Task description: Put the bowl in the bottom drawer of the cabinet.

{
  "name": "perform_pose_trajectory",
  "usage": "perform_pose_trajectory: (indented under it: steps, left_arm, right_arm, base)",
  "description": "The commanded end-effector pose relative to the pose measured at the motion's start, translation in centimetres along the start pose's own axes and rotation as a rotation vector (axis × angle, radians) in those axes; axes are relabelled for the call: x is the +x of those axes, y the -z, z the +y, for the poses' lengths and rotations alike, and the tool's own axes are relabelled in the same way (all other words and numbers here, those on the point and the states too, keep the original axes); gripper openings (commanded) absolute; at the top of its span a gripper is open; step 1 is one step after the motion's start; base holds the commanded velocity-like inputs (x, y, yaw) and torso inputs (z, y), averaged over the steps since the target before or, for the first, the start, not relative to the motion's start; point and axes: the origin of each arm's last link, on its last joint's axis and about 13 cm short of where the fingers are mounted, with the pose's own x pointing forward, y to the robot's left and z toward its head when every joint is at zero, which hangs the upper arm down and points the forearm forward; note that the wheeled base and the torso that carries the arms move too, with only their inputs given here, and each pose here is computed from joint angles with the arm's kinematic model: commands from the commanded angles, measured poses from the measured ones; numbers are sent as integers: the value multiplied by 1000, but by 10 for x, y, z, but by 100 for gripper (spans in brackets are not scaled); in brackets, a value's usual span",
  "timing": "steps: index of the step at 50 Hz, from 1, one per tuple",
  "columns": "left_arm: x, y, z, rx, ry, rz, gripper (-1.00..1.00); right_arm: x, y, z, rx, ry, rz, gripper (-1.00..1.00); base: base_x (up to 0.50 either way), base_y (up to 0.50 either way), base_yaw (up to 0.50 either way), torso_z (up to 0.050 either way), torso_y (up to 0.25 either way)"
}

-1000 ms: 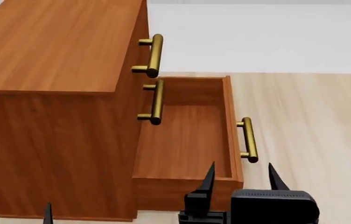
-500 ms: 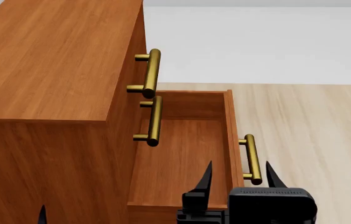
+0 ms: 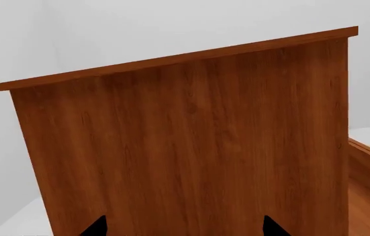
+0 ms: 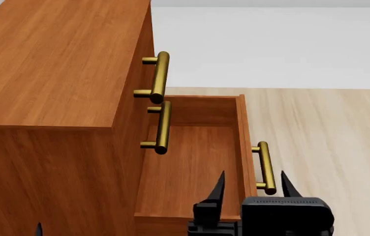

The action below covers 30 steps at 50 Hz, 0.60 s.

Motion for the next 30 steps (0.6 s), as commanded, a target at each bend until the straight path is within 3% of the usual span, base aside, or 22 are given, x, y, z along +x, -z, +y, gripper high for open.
perform_pose_trajectory:
  steps: [1, 9, 18, 30]
  left_arm:
    - [-2, -2, 0, -3, -10, -1, 100]
    - [-1, -2, 0, 3, -12, -7, 100]
    - [0, 0, -1, 2, -4, -4, 100]
    - [2, 1, -1, 4, -7, -2, 100]
  right_arm:
    - [-3, 0, -2, -17, 15, 16, 100]
    - [-17, -19, -17, -16, 20, 33, 100]
    - [-39, -45, -44, -69, 26, 84, 100]
    - [-59, -54, -73, -114, 83, 198, 100]
  base:
    - [0, 0, 0, 0, 0]
    - [0, 0, 0, 0, 0]
    - [0, 0, 0, 0, 0]
    - [0, 0, 0, 0, 0]
